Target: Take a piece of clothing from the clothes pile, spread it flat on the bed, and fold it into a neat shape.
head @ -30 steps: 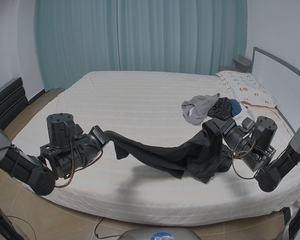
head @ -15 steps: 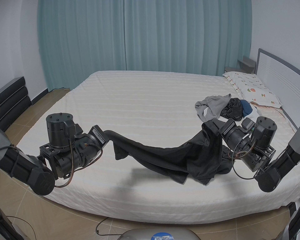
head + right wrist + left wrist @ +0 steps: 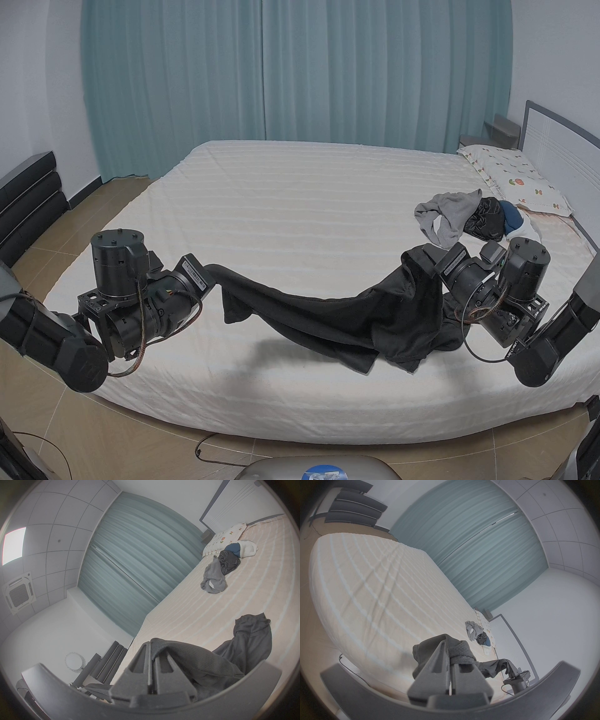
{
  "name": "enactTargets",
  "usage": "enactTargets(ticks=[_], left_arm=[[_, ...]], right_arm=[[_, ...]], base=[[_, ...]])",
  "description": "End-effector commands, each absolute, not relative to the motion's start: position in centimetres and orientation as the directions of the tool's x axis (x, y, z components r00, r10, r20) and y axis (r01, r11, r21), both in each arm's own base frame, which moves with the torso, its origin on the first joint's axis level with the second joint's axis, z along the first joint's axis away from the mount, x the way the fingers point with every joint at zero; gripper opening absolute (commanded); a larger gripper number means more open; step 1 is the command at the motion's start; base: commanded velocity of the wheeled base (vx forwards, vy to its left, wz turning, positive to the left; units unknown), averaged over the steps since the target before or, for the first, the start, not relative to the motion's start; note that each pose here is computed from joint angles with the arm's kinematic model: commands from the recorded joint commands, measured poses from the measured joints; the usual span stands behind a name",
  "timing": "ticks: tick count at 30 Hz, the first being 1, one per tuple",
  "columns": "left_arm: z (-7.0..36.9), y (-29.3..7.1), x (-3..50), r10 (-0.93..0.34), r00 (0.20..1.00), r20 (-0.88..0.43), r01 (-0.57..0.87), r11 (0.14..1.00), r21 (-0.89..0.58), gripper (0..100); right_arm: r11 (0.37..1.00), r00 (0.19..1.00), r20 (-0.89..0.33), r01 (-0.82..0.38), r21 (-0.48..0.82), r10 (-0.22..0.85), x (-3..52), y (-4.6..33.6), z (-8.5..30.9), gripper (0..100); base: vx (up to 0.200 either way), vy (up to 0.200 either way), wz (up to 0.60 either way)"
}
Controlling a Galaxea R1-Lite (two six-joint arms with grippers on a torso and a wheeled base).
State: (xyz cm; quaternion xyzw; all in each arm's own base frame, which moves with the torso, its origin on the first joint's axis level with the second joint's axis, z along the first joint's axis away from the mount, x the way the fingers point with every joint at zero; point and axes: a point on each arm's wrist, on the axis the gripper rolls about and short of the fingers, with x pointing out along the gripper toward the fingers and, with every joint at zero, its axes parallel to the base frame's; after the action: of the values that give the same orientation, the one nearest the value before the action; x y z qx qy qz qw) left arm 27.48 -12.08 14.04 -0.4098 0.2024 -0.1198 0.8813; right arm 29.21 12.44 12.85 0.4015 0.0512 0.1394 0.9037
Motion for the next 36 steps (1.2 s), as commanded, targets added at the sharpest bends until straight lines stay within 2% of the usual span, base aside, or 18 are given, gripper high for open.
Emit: enactTargets(ticks=[1, 6, 9, 18, 24, 29, 32, 34, 36], left_arm=[[13.8, -12.1, 27.3, -0.379, 0.885, -0.270, 0.039, 0.639, -0.769, 0], [13.1, -12.1, 25.9, -0.390, 0.870, -0.301, 0.028, 0.649, -0.761, 0], [13.3, -11.9, 25.1, -0.395, 0.868, -0.301, 0.033, 0.649, -0.760, 0], [14.5, -11.4, 21.8, -0.422, 0.857, -0.295, 0.058, 0.648, -0.759, 0], [15.9, -10.9, 19.6, -0.449, 0.861, -0.240, 0.112, 0.627, -0.771, 0], [18.4, -10.0, 18.7, -0.436, 0.883, -0.174, 0.151, 0.615, -0.774, 0], [21.1, -9.2, 18.6, -0.402, 0.905, -0.141, 0.162, 0.630, -0.760, 0], [21.9, -9.0, 18.6, -0.399, 0.909, -0.124, 0.171, 0.625, -0.762, 0], [23.7, -8.7, 18.4, -0.391, 0.916, -0.086, 0.191, 0.615, -0.765, 0]], right_arm=[[0.646, 0.959, 0.008, -0.196, 0.737, 0.283, 28.9, 12.0, 12.7, 0], [0.654, 0.964, 0.012, -0.190, 0.733, 0.267, 28.8, 11.4, 12.9, 0], [0.671, 0.969, 0.005, -0.175, 0.720, 0.247, 28.4, 10.6, 12.9, 0], [0.662, 0.961, 0.032, -0.214, 0.718, 0.275, 23.5, 9.5, 15.2, 0], [0.661, 0.967, 0.070, -0.219, 0.718, 0.245, 20.7, 8.6, 17.1, 0], [0.668, 0.962, 0.158, -0.269, 0.694, 0.223, 17.6, 7.1, 20.6, 0], [0.662, 0.938, 0.268, -0.346, 0.665, 0.221, 15.3, 6.0, 24.8, 0], [0.660, 0.933, 0.289, -0.357, 0.661, 0.214, 14.9, 5.8, 26.0, 0], [0.652, 0.916, 0.341, -0.391, 0.650, 0.210, 14.2, 5.2, 29.0, 0]], base=[[0.000, 0.000, 0.00], [0.000, 0.000, 0.00], [-0.200, 0.000, 0.00], [-0.200, 0.000, 0.00], [0.000, 0.000, 0.00], [0.000, 0.000, 0.00], [0.000, 0.000, 0.00], [0.000, 0.000, 0.00], [0.000, 0.000, 0.00]])
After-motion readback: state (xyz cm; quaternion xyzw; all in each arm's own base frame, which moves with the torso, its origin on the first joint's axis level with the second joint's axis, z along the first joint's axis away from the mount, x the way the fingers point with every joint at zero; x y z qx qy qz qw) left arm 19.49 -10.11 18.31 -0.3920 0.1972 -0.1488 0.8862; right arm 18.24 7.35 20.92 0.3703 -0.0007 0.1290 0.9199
